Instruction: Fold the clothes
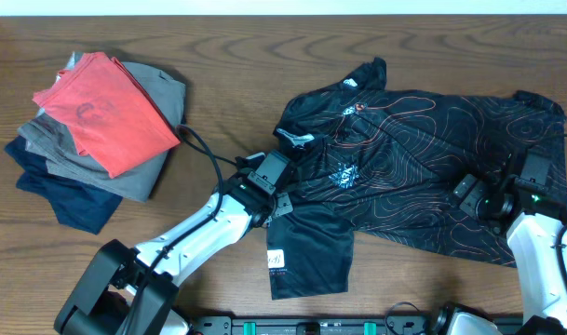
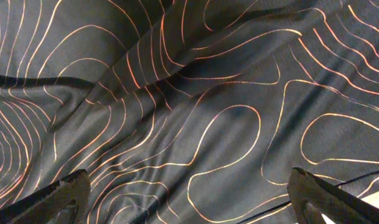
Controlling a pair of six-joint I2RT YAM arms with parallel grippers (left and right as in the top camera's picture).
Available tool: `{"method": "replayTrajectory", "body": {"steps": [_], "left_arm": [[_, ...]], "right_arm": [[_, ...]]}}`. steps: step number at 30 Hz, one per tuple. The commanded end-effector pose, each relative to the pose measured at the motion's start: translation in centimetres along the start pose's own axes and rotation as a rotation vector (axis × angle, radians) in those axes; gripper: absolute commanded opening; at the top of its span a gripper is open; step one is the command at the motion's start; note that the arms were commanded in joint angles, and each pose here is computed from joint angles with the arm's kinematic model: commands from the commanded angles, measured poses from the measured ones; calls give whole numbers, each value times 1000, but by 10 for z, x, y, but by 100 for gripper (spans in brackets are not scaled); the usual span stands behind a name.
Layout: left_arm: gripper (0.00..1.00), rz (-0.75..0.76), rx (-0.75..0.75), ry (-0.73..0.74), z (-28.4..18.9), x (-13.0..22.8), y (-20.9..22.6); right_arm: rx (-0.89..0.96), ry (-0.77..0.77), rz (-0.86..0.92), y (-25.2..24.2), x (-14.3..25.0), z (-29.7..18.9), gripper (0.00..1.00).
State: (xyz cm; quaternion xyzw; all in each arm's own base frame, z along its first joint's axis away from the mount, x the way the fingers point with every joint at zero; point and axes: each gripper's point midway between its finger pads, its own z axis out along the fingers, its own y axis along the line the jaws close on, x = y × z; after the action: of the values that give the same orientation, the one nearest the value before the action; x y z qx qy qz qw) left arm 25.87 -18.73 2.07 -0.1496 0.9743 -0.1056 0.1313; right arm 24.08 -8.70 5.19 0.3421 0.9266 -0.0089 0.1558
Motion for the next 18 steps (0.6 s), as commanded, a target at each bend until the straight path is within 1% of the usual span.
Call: {"method": "replayTrajectory", "body": {"steps": [1, 2, 3, 4, 5, 10, 13, 17, 18], "left_arm": [[17, -1, -30, -2, 6, 3, 4], [27, 5, -34, 3, 7, 5, 4], [34, 8, -40, 8, 9, 7, 5], [40, 12, -48, 15, 11, 9, 7], [43, 13, -56, 21, 13, 11, 9], [47, 17, -110, 54, 30, 19, 20], [49, 17, -110, 60, 43, 20, 19], [49, 21, -31, 83, 49, 22, 2], [45, 42, 2, 93, 49, 23, -4]], "right_arm": [[1, -6, -1, -1, -2, -2, 99], [0, -7, -1, -1, -2, -2, 99], [0, -7, -1, -1, -2, -2, 99], [0, -7, -1, -1, -2, -2, 99], [0, -8, -1, -1, -2, -2, 99], [0, -8, -1, -1, -2, -2, 99], [1, -6, -1, -1, -2, -2, 99], [8, 10, -1, -3, 2, -2, 99], [12, 19, 1, -4, 4, -2, 99]]}}
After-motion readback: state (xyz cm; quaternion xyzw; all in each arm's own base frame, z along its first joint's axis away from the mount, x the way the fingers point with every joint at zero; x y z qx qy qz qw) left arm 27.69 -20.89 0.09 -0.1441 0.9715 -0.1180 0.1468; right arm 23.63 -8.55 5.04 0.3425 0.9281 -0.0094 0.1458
